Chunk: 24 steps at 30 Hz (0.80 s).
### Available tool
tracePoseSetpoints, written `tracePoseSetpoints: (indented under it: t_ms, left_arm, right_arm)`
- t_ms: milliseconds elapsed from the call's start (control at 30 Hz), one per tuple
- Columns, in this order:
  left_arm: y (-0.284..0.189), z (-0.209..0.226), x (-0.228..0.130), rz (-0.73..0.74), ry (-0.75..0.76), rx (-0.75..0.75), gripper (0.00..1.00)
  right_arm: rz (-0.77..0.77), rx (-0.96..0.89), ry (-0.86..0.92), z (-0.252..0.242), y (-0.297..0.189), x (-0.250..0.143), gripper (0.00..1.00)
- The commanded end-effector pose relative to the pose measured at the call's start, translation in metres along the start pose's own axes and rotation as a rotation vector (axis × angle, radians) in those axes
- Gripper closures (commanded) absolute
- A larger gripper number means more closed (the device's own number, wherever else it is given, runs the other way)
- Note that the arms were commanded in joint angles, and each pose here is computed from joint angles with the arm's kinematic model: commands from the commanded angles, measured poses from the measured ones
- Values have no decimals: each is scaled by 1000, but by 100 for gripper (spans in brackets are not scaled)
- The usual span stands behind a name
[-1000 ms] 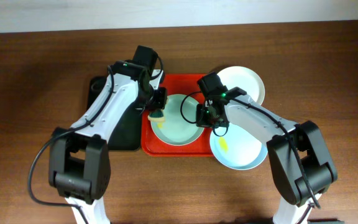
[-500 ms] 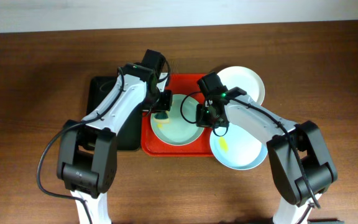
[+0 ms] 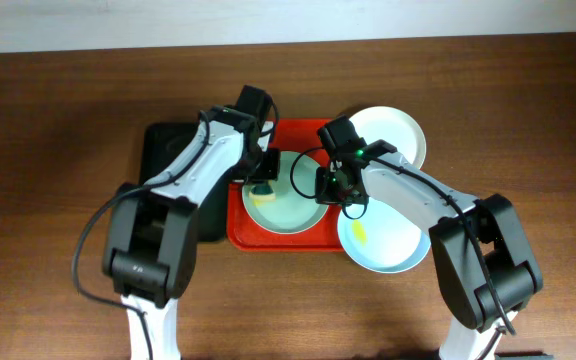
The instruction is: Clean dirty plates on tray and stack at the side
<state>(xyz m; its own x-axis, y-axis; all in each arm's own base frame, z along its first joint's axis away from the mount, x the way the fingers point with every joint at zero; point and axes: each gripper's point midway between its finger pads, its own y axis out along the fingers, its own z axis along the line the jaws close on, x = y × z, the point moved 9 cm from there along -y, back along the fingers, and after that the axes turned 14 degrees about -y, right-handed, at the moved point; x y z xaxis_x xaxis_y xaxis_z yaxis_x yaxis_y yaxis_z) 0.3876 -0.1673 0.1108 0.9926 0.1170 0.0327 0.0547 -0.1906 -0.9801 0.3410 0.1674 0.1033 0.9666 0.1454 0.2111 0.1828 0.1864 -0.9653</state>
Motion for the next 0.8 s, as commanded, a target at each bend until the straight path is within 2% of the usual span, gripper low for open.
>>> tracePoseSetpoints:
  t_ms: [0,100,267,367,500,600,767]
  left_arm:
    - [26,10,0,30,-35,83,100]
    - [33,13,0,33,-83,118,100]
    - [45,2,-9,109,-75,44,100]
    - [49,-8,-14,165,-30,-53,100]
    - [47,-11,-13,162,-24,-78,100]
    - [29,-14,-9,110,-11,-90,100]
    - [-36,-23,-1,-85,24,-113,100]
  right_arm:
    - [4,2,-8,3,-2,-3,96]
    - [6,2,-8,3,-2,-3,96]
    - [6,2,-7,3,-2,-3,96]
    - [6,2,-8,3,-2,-3,96]
    - [7,1,-8,3,-2,-3,96]
    - [7,2,-8,3,-2,-3,96]
    - [7,2,-8,3,-2,-3,96]
